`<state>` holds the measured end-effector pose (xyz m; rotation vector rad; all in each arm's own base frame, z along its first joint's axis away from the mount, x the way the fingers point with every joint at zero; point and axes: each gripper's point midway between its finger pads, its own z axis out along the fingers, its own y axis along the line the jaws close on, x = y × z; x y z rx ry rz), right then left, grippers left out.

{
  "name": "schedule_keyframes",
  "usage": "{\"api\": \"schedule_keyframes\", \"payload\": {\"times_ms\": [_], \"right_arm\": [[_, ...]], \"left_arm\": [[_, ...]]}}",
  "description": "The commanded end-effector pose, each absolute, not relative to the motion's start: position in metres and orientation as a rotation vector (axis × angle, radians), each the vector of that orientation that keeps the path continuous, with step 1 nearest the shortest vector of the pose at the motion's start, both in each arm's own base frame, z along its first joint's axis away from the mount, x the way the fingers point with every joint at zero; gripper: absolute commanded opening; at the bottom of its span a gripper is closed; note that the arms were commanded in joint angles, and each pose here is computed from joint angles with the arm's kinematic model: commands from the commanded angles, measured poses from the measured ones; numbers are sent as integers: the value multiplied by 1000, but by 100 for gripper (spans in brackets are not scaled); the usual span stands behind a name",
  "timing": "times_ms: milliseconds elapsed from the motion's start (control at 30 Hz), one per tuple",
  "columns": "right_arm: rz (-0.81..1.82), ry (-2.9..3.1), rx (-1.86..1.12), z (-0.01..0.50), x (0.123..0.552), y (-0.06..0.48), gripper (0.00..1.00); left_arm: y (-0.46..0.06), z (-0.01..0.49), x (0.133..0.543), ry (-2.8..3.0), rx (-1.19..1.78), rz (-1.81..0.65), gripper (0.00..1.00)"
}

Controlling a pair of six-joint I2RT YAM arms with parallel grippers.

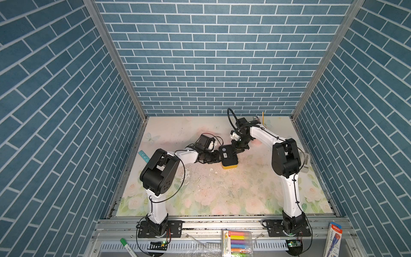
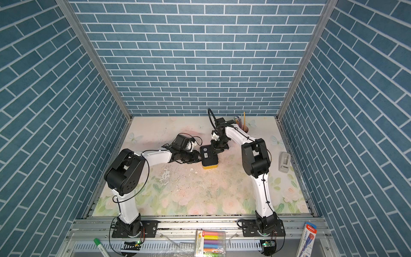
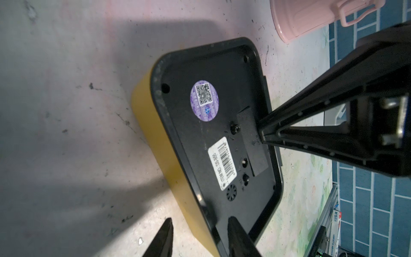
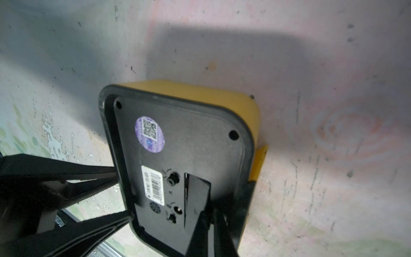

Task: Insert the battery into the alarm
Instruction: Install the cover on the alarm.

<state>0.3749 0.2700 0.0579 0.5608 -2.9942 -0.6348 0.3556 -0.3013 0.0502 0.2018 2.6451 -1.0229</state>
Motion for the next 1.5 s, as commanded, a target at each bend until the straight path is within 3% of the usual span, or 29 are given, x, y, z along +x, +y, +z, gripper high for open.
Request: {"api": "schedule_keyframes", "payload": {"times_ms": [0, 267, 1467], "right_arm": [[-598, -2894, 570, 24, 355, 270, 9], [-636, -2875, 531, 26, 349, 273, 0], [-910, -2983, 382, 87, 359, 276, 0]], "left_arm": [[-298, 38, 353, 2671, 188, -1023, 43], [-297, 37, 353, 2675, 185, -1015, 43], [-292, 28, 354, 2691, 151, -1018, 42]]}}
